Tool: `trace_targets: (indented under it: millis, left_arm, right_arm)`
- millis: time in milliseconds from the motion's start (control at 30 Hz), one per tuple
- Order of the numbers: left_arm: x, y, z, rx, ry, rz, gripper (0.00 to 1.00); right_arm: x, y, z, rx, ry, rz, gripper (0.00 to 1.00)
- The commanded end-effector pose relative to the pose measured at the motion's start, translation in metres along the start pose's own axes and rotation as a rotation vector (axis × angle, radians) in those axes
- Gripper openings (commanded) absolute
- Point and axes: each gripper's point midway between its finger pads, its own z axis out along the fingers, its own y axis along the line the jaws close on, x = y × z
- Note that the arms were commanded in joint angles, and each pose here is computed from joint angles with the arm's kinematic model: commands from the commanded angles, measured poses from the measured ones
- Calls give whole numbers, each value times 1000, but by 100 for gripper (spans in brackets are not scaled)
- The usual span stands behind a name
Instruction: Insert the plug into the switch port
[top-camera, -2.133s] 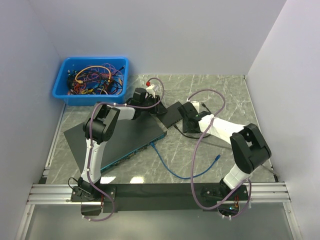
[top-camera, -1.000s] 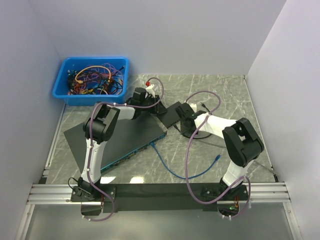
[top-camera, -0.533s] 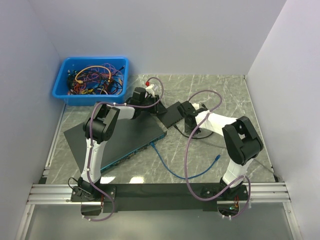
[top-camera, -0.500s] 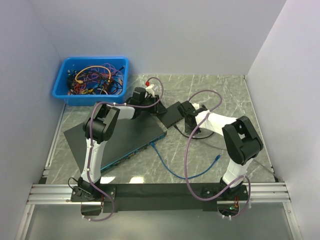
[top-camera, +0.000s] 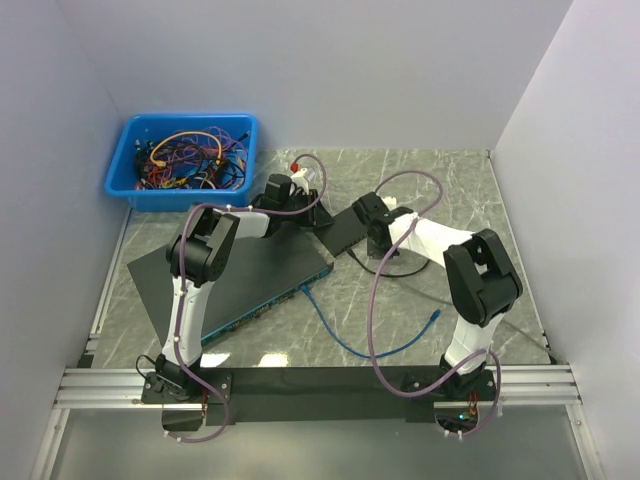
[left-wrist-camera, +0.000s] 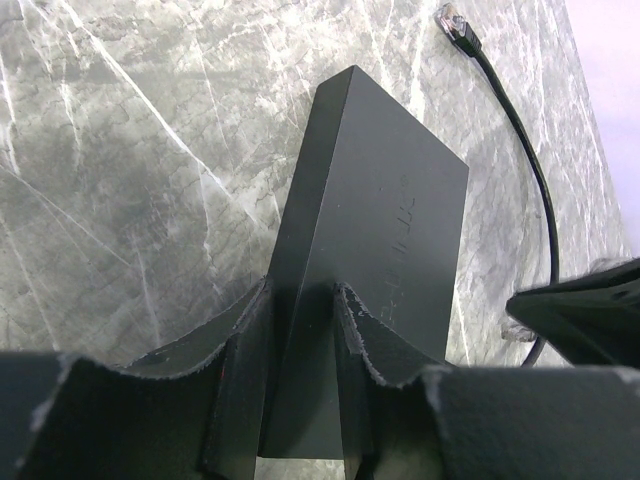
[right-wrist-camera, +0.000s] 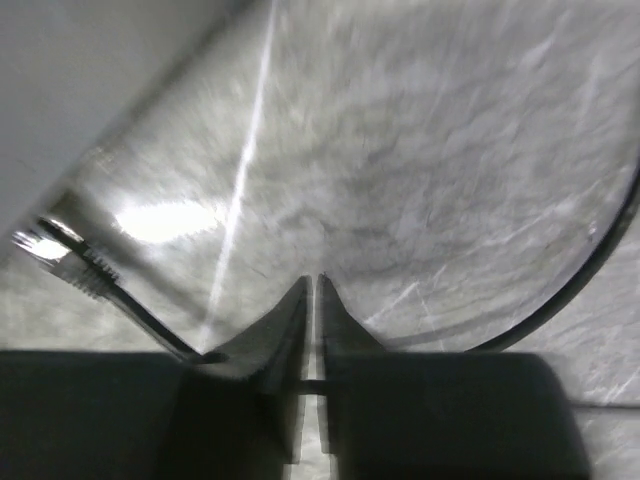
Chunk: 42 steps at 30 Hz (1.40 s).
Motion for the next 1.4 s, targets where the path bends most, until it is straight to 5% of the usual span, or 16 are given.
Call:
trace_targets:
  millis: [0,133,200,300,333,633,1367]
  left_arm:
    - [63,38,-10,-123,175,-110,34]
    - [62,38,-9,-117,171,-111,34]
    - [62,37,-8,-113,170,-111,34]
    - [62,37,-8,-108,170,-116,34]
    - [62,36,-8,-105,170,-113,34]
    - [62,27,-19,-93,160,-103,34]
    - [62,29,-23,-105,160,-87,33]
  right_arm:
    - [-38,-11,-23,45,-112,29,24]
    - [-36,-33,-48,67,-165,68,47]
    - [-33,-41,-63,62,-179,93,68]
    - [-12,-53,-72,68,-134,112,77]
    - [4,-54,-71,57,-91,100,93]
    - [51,-16,-73,-205,75,101,95]
    - [65,-29,6,-214,224,184,92]
